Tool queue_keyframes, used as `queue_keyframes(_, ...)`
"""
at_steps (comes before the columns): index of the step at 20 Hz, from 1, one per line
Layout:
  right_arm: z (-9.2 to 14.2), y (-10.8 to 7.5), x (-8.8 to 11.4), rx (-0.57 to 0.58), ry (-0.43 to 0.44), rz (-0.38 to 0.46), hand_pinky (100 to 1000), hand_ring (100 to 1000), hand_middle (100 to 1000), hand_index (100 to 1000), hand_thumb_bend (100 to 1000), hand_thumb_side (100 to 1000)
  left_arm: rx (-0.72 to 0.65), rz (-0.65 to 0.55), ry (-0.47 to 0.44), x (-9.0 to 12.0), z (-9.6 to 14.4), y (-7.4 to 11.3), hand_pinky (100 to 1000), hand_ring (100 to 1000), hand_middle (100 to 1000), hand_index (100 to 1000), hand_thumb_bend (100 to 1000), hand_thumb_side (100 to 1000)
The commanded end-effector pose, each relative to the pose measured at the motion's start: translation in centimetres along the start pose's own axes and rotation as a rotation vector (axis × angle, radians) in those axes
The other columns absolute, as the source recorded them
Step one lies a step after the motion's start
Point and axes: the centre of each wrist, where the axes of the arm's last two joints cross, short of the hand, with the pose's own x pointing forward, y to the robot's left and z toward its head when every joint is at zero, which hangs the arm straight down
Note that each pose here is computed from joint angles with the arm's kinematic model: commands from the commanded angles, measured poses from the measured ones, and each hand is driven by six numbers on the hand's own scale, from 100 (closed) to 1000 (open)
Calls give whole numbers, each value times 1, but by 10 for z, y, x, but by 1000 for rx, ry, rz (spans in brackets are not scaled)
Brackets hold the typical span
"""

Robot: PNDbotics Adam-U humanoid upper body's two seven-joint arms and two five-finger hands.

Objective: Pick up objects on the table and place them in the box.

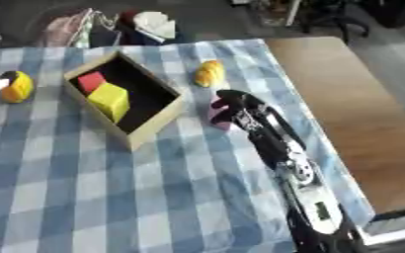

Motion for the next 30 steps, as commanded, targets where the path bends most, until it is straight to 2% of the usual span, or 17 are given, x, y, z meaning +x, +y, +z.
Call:
queue_keyframes(1,-5,-2,7,6,-26,8,768,626,679,818,100,691,-1,11,90,-15,4,3,772,680,743,886,192,293)
queue_keyframes(6,-7,0,8,15,-32,1,768,626,679,818,100,691,-15,36,154,-17,4,-13,768,678,742,885,188,290)
queue_keyframes(13,-10,2,9,19,-40,-3,769,626,679,819,100,692,12,36,175,-18,7,-22,761,670,741,886,177,273)
queue_keyframes(19,-12,4,10,22,-49,-6,768,625,678,819,100,694,5,61,170,-18,11,-32,761,655,731,875,120,271)
queue_keyframes(22,-13,4,10,22,-51,-6,769,625,678,819,100,695,-29,83,153,-17,11,-38,741,599,672,811,117,280)
queue_keyframes(25,-13,4,11,20,-53,-7,769,625,678,819,100,696,-50,79,140,-15,11,-38,700,519,545,703,107,283)
queue_keyframes(28,-14,4,11,19,-53,-7,769,625,678,819,100,695,-18,71,132,-15,11,-34,667,454,455,618,100,270)
queue_keyframes(29,-14,4,11,19,-52,-7,769,625,678,819,100,695,7,71,128,-16,10,-32,639,408,400,562,100,258)
queue_keyframes(30,-13,4,11,18,-52,-6,769,625,678,819,100,695,34,71,124,-16,10,-29,636,403,395,556,100,256)
